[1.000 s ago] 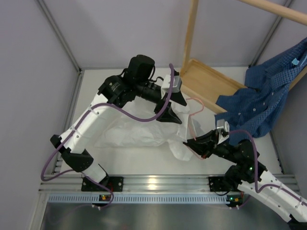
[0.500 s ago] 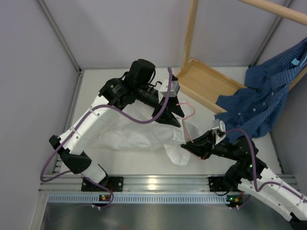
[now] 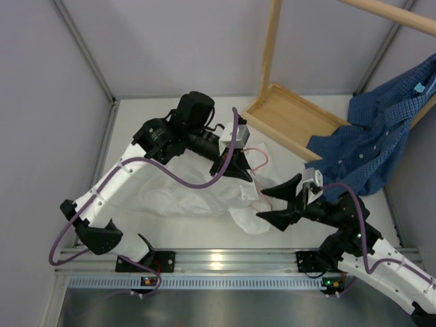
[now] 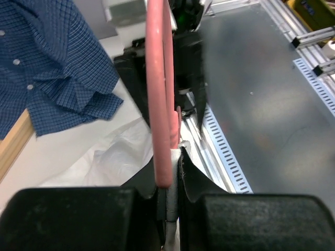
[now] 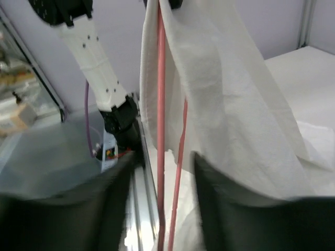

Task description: Place the shirt on the hanger

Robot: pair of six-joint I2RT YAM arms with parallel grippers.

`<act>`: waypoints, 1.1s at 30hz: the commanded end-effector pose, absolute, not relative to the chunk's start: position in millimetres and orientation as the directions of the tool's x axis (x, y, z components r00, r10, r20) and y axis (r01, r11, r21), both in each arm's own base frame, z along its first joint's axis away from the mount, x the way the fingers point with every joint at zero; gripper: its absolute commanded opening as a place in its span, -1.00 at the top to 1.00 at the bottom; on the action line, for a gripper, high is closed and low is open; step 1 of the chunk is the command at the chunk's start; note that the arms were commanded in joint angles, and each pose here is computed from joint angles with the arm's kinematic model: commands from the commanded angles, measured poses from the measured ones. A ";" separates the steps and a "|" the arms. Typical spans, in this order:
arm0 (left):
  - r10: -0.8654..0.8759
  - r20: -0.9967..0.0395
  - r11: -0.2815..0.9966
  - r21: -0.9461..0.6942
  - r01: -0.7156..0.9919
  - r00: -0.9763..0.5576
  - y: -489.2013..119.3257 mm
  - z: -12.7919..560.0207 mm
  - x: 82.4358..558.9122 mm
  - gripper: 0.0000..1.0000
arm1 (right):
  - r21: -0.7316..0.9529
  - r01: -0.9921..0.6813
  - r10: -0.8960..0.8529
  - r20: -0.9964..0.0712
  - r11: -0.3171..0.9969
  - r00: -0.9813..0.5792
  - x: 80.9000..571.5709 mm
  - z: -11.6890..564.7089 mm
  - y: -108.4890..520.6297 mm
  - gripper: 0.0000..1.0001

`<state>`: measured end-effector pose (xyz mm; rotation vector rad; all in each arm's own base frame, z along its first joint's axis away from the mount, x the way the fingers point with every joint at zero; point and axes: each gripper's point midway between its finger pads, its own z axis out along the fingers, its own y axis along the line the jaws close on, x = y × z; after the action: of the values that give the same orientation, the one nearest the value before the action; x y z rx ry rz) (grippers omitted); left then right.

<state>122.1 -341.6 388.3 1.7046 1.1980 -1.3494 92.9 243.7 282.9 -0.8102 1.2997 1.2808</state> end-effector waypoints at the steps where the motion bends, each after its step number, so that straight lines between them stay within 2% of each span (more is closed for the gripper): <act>1: 0.226 -0.966 -0.318 0.051 0.947 0.128 -333.2 406.4 124.7 1.00 | 0.184 -0.935 0.280 -0.955 0.304 -0.097 104.8 313.8 226.6 -0.71; 4: 0.272 -0.960 -0.127 0.035 0.991 0.069 -331.0 406.3 155.4 1.00 | 0.286 -0.833 0.239 -0.952 0.473 -0.191 124.1 286.9 204.7 -0.99; 6: 0.266 -0.963 -0.015 0.041 0.999 0.043 -331.8 411.3 172.2 1.00 | 0.360 -0.747 0.241 -0.932 0.558 -0.269 131.0 266.2 189.3 -0.99; 7: 0.280 -0.960 0.118 0.035 0.992 0.001 -327.3 409.3 190.8 1.00 | 0.389 -0.723 0.245 -0.921 0.571 -0.302 131.4 257.3 187.0 -0.99; 10: 0.243 -0.969 0.362 0.051 0.931 -0.041 -320.0 418.4 231.7 1.00 | 0.482 -0.689 0.314 -0.876 0.541 -0.367 126.5 248.5 186.2 -0.99; 11: 0.227 -0.972 0.383 0.028 0.923 -0.064 -319.3 421.0 232.7 1.00 | 0.497 -0.688 0.314 -0.867 0.529 -0.386 125.9 236.2 189.7 -0.96; 17: 0.139 -0.985 0.358 -0.047 0.932 -0.103 -316.6 434.4 214.5 1.00 | 0.540 -0.723 0.343 -0.839 0.431 -0.422 125.8 226.3 214.0 -0.52; 21: 0.071 -0.995 0.319 -0.040 0.947 -0.066 -309.2 451.5 196.6 1.00 | 0.519 -0.693 0.344 -0.854 0.501 -0.391 147.5 229.0 218.0 -0.22; 29: -0.013 -0.998 0.252 -0.067 0.966 -0.066 -301.9 474.0 171.0 1.00 | 0.543 -0.706 0.374 -0.836 0.455 -0.402 160.3 242.1 241.2 -0.14; 33: -0.015 -0.997 0.245 -0.072 0.967 -0.070 -302.4 474.0 169.4 1.00 | 0.525 -0.742 0.405 -0.838 0.417 -0.365 160.9 260.2 246.5 0.24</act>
<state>174.0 -300.1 449.2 1.0094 1.4652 -1.0365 161.6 238.1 193.7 -0.3131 1.7427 1.1405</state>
